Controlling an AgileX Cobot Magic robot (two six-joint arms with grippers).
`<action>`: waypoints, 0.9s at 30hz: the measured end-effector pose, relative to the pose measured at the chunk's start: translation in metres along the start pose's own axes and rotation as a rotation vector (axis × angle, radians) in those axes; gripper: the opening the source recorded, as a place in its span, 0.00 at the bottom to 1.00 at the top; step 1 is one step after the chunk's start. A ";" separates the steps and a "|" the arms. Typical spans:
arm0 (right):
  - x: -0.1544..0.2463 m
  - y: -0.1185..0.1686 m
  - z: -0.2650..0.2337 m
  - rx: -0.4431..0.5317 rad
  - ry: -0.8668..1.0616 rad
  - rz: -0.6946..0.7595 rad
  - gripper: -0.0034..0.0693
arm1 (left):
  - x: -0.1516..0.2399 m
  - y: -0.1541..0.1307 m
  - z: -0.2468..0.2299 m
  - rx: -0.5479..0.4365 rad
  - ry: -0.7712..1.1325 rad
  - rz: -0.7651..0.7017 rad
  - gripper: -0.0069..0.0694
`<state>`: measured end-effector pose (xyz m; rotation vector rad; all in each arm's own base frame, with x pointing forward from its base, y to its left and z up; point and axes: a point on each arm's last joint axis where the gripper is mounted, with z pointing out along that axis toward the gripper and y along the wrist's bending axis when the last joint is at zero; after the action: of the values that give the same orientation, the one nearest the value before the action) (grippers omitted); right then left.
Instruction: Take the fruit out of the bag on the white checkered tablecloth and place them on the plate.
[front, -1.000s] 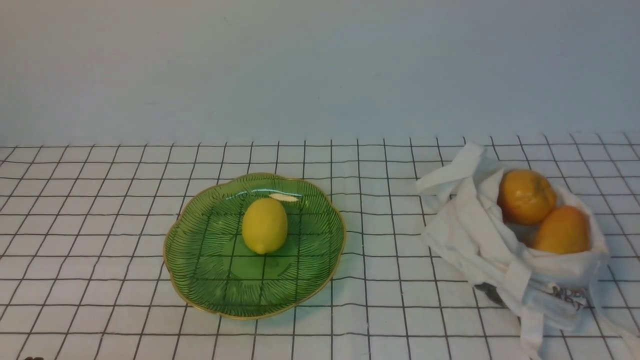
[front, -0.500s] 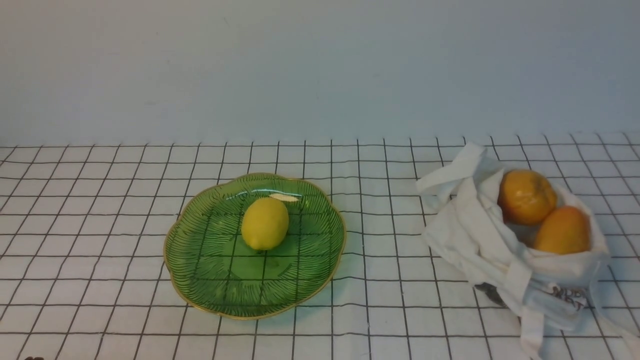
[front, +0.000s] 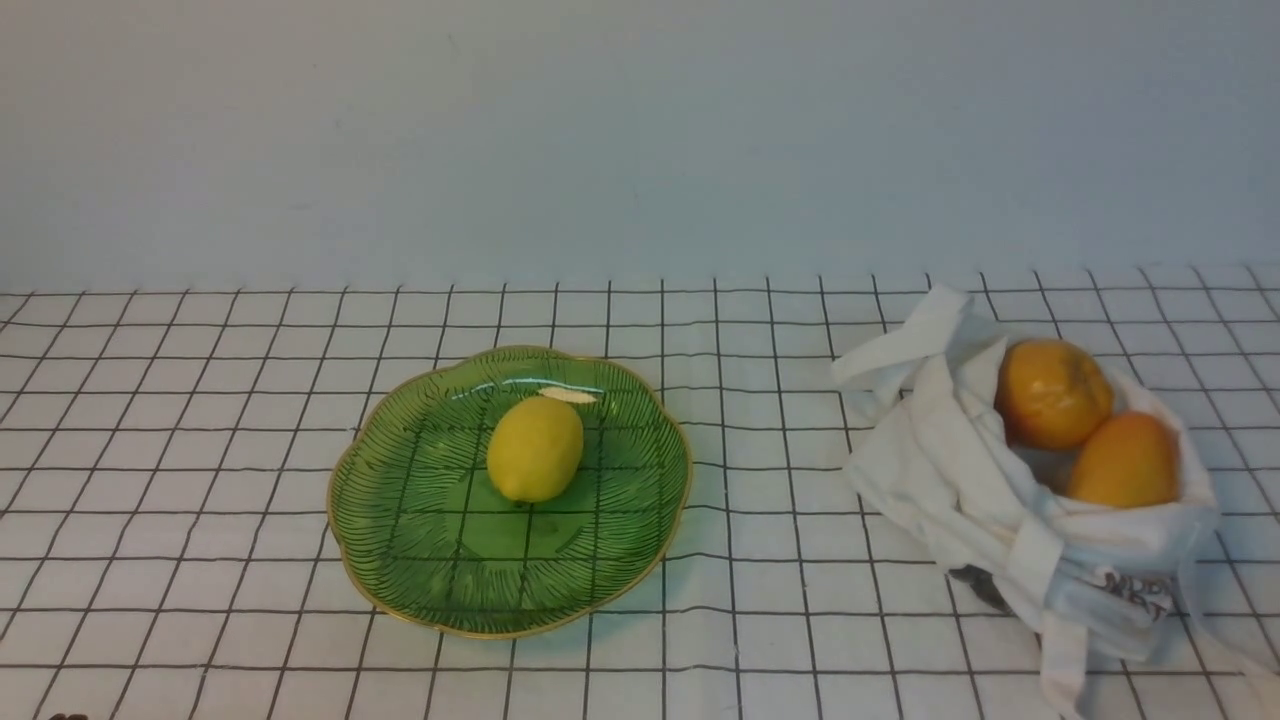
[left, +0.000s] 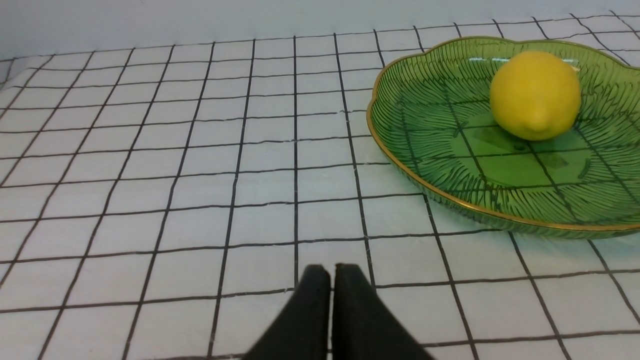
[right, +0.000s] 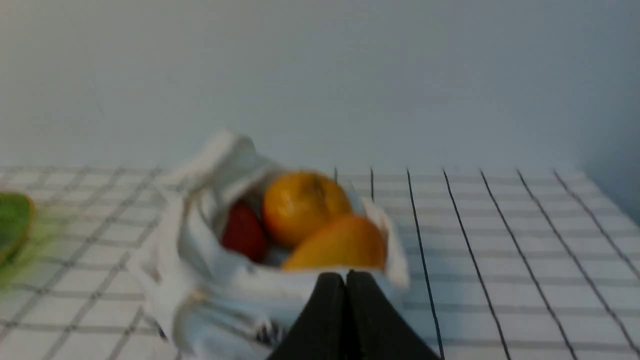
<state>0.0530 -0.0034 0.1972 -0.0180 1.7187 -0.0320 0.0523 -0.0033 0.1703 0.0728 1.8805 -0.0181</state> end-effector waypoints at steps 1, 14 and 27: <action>0.010 0.000 0.002 0.017 0.028 0.001 0.03 | 0.000 0.000 0.000 0.000 0.000 0.000 0.08; 0.015 -0.002 0.004 0.046 0.050 0.025 0.03 | 0.000 0.000 0.000 0.000 0.000 0.000 0.08; 0.015 -0.002 0.004 0.046 0.051 0.025 0.03 | 0.000 0.000 0.000 0.000 0.000 0.000 0.08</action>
<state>0.0542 -0.0056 0.1816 0.0391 1.7681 -0.0538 0.0523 -0.0033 0.1703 0.0728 1.8805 -0.0181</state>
